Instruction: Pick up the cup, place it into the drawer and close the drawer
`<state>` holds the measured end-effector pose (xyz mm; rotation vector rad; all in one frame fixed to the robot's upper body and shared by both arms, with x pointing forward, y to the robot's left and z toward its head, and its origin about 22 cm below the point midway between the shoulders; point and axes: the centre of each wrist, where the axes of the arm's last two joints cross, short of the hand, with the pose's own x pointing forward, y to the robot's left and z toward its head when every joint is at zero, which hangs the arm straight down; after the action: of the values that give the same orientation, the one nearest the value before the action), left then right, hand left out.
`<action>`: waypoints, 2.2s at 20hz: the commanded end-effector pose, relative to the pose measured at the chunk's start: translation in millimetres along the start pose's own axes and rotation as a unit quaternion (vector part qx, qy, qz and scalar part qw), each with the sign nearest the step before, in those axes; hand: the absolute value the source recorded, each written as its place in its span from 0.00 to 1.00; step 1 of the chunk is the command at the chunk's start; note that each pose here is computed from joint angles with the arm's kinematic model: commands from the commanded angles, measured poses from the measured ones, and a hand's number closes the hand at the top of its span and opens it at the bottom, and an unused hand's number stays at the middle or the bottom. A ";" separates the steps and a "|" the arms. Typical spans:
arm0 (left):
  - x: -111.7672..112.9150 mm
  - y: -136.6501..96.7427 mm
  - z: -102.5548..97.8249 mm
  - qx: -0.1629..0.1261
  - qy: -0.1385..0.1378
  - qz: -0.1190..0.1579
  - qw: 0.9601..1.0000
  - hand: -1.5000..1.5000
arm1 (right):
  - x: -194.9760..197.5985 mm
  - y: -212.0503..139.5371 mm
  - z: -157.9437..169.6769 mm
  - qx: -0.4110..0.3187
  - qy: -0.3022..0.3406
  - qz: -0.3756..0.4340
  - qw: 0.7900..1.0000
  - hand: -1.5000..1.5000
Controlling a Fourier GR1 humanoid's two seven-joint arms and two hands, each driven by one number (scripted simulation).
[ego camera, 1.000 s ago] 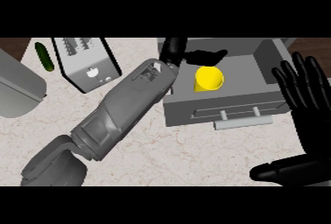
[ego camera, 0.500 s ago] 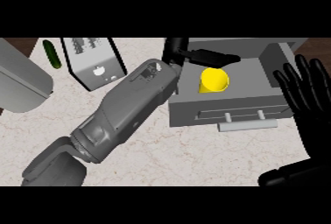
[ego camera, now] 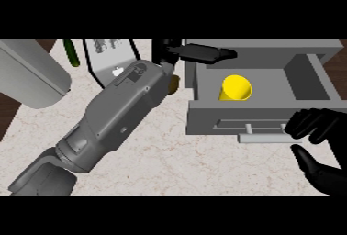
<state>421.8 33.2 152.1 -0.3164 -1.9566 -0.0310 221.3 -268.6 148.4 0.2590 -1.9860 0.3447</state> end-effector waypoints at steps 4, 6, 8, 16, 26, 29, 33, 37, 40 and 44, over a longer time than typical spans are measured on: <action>-0.2 50.9 28.4 0.057 0.010 0.018 0.998 0.00 | 2.5 -4.4 6.8 0.035 0.031 0.081 0.996 1.00; 1.9 72.4 37.9 0.064 0.015 0.018 0.998 0.00 | 3.9 1.7 18.2 0.049 0.046 0.102 0.992 1.00; 3.7 101.6 59.0 0.065 0.008 0.015 0.998 0.00 | 8.3 -4.7 16.7 0.055 0.065 0.124 0.989 1.00; 24.2 166.3 119.7 0.089 0.019 0.032 0.995 0.00 | -21.5 10.2 1.0 0.047 0.094 0.183 0.977 1.00; 28.0 211.6 177.8 0.083 0.028 0.037 0.995 0.00 | -80.6 31.8 -14.7 0.161 0.109 0.380 0.904 1.00; 25.5 223.1 196.1 0.087 0.021 0.037 0.995 0.00 | -103.0 41.4 -18.2 0.164 0.107 0.398 0.896 1.00; 18.3 250.5 202.4 0.098 0.030 0.032 0.994 0.00 | -118.9 27.7 -44.4 0.163 0.127 0.405 0.891 0.00; 40.1 253.6 206.7 0.102 0.021 0.031 0.994 0.00 | -153.4 23.3 -26.5 0.181 0.155 0.431 0.870 0.00; 22.9 247.9 220.4 0.103 0.027 0.041 0.993 0.00 | -178.8 25.9 -47.2 0.193 0.173 0.431 0.864 0.00; 4.6 266.8 236.0 0.098 0.024 0.043 0.994 0.00 | -202.1 8.8 -36.6 0.195 0.178 0.427 0.865 0.00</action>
<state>272.1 325.0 50.7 -0.2590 -1.8784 0.1974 324.2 -222.6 -3.9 -0.4451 -1.5652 1.2613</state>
